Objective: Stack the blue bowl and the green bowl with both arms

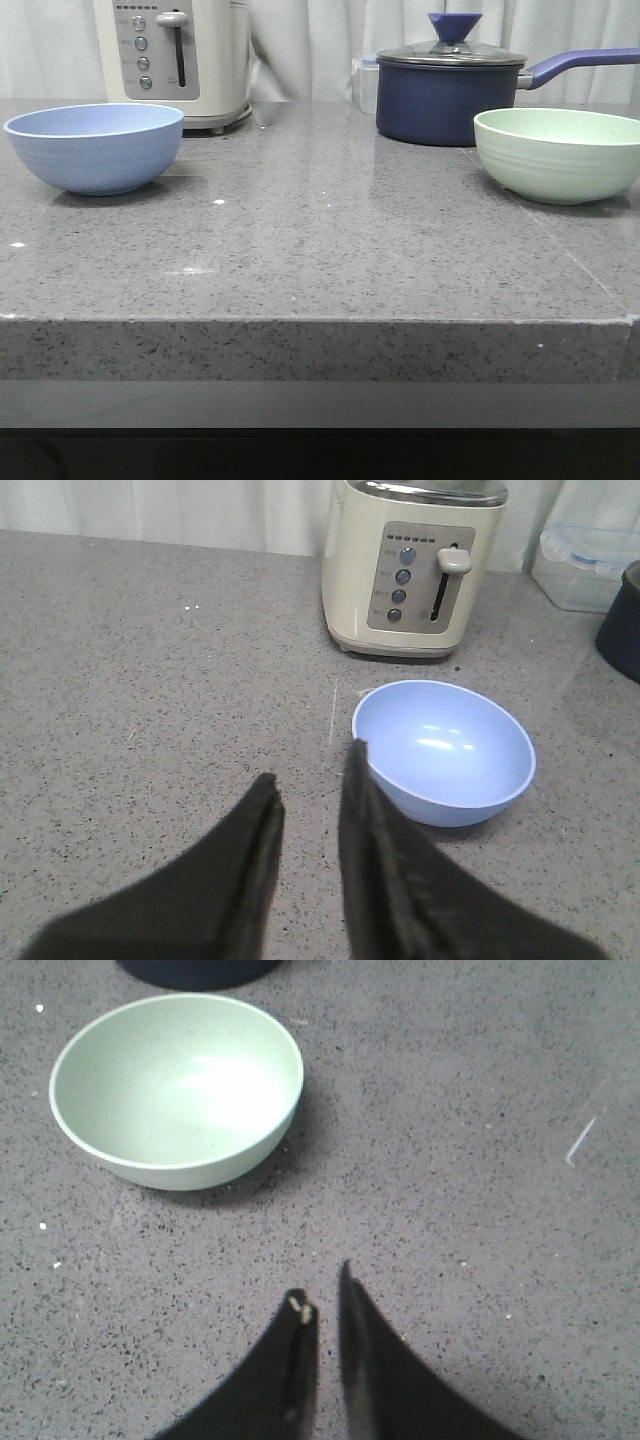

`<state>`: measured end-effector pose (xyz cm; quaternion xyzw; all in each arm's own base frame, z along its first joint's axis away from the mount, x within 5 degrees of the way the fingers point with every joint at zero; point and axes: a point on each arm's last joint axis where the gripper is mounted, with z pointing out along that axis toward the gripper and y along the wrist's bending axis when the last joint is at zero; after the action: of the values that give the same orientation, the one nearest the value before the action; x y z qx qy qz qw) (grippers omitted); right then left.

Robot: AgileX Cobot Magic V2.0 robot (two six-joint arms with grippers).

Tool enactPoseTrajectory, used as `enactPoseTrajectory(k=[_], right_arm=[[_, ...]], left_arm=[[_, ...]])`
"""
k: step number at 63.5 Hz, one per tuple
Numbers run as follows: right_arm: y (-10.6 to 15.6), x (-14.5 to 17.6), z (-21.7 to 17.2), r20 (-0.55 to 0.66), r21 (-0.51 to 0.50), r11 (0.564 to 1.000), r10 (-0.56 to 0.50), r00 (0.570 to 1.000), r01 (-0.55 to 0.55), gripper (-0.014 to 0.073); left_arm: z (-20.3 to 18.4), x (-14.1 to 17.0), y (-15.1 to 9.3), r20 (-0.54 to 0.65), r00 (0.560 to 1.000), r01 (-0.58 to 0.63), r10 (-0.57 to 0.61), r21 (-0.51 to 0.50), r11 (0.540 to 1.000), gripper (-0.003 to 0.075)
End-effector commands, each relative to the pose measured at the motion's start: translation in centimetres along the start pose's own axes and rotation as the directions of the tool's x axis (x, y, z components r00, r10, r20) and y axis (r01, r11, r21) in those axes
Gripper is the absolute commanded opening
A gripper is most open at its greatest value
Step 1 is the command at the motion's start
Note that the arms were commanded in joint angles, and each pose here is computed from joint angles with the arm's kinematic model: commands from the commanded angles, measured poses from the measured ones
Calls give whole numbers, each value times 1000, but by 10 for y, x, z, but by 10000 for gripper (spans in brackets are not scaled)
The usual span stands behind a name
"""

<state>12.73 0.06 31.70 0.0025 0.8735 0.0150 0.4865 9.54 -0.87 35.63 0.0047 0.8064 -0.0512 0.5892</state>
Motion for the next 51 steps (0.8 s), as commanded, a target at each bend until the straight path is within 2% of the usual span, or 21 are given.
enactPoseTrajectory(k=[1, 5, 10, 18, 26, 38, 51], right_arm=[[0, -16, -1, 76, 3, 1000, 2, 997, -3, 340], [-1, -16, 3, 63, 3, 1000, 3, 998, -3, 461], [-1, -15, 7, 44, 3, 1000, 4, 999, -4, 549], [0, -17, 11, 17, -4, 1000, 14, 1000, -14, 553], [1, -27, 18, -60, -18, 999, 26, 998, -27, 553], [1, -63, 38, -151, -41, 997, 62, 987, -69, 553], [-11, -97, 72, -263, -41, 982, 169, 950, -185, 551]], left_arm=[[1, -15, -2, 84, 996, 6, -7, 11, 1000, 398], [2, -15, -1, 78, 997, 6, -7, 10, 1000, 492], [6, -15, -1, 63, 998, 6, -7, 9, 1000, 521], [12, -14, -2, 42, 999, 5, -6, 11, 1000, 512], [20, -15, -6, 25, 1000, -14, 13, 44, 999, 512], [26, -13, -21, 9, 997, -74, 74, 161, 984, 512], [25, -11, -32, 9, 995, -102, 103, 239, 966, 512]])
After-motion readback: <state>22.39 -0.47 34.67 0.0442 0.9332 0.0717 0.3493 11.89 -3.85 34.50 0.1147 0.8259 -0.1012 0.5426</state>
